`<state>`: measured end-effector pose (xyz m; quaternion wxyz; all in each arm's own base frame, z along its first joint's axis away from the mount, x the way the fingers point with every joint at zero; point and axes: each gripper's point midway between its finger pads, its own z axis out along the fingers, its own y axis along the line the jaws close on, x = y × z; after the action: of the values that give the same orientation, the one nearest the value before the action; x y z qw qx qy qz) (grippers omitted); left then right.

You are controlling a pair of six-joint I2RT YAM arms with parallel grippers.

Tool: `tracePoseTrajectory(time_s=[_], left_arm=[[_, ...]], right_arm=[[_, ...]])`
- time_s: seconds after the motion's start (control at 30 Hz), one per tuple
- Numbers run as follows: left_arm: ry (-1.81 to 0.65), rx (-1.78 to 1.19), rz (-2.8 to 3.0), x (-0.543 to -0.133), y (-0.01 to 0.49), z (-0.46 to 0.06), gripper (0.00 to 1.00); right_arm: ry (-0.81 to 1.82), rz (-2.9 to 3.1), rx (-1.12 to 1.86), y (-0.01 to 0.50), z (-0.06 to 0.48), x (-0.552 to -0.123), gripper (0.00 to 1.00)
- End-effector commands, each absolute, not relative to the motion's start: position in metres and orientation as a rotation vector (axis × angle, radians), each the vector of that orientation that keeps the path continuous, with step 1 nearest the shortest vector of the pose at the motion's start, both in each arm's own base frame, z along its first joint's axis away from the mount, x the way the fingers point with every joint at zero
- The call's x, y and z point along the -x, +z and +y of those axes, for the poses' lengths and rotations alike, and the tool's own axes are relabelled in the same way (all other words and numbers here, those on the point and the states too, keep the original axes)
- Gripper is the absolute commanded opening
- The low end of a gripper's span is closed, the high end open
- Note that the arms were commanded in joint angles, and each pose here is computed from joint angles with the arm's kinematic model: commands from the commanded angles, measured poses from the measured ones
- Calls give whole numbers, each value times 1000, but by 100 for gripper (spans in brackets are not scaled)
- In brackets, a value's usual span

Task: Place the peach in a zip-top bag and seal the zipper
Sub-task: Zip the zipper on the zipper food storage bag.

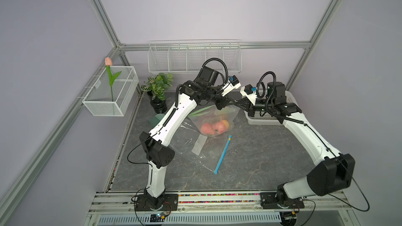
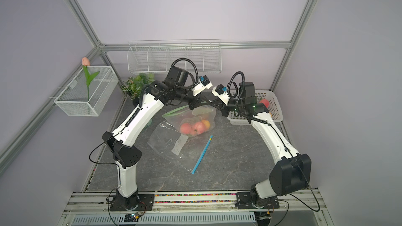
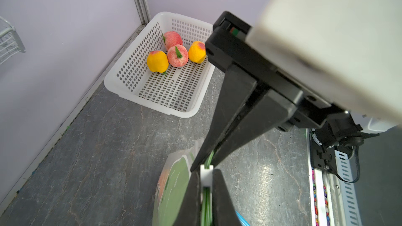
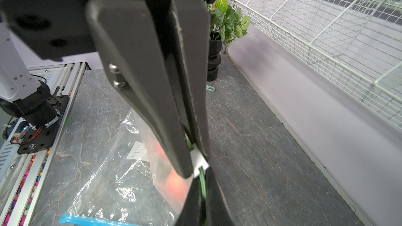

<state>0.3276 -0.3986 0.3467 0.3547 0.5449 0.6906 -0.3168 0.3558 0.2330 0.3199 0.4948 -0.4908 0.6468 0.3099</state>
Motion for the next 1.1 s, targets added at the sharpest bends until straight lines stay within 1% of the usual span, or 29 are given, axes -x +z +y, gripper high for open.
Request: tracePoseTrajectory(time_s=[0.0,0.4,1.07], left_arm=[[-747,-1368,1768,-331,367,-386,9],[-683,-1328,1784,-332,372,-375,9],[-620,-1260,1842,-336,367,-362,11]], right_arm=[[701,1570,1124,332,222,-361,7],[612,1620,1005,336,200,-371,7],[591,1658,915,337,192,-375,7]])
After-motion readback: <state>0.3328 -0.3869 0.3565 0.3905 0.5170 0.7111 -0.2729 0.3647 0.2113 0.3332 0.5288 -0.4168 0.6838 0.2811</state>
